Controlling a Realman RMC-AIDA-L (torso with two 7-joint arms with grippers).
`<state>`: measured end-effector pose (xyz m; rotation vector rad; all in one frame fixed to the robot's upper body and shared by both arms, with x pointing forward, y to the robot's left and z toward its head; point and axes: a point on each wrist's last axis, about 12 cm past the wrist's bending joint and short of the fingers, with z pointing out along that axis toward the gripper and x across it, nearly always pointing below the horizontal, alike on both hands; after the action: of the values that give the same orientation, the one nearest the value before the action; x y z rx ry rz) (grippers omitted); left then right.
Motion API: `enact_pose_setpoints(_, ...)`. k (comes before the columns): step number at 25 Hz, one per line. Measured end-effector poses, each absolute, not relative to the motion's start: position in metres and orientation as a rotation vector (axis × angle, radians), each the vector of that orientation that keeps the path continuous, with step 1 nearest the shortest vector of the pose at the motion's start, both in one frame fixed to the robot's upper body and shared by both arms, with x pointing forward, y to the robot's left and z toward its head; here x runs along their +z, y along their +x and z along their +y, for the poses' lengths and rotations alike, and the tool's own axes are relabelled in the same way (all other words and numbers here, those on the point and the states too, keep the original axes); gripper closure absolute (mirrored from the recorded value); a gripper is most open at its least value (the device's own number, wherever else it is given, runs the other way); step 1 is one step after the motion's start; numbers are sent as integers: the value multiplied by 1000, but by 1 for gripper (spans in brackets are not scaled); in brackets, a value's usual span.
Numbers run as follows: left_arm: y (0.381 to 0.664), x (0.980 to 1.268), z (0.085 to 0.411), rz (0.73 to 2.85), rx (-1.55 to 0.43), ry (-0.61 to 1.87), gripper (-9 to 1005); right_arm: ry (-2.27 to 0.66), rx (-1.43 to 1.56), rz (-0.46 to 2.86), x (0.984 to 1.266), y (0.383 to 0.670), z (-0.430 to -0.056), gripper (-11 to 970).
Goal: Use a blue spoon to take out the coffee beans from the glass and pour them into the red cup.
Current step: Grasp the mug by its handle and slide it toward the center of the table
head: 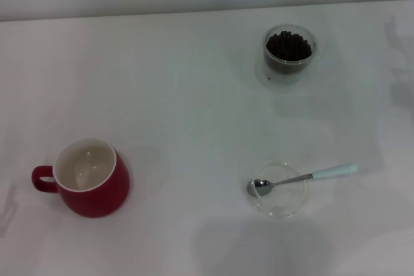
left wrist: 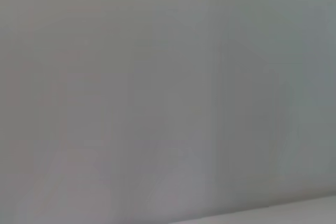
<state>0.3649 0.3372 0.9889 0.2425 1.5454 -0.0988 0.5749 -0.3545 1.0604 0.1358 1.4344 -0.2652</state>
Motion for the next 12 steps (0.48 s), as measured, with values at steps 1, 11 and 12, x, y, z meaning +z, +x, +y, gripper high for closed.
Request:
enact_pose_setpoints(1,363,989,337,1546,-106,258,109,135,-265,1433,1061,575,-354,161)
enact_pose_setpoints(11,354,985,335,1582,-158,349,108,133,-263,1432,1061,577,-353,161)
enact_pose_setpoints(12,355,984,334,1589,-162,357,108,133,-263,1432,1062,577,-353,161)
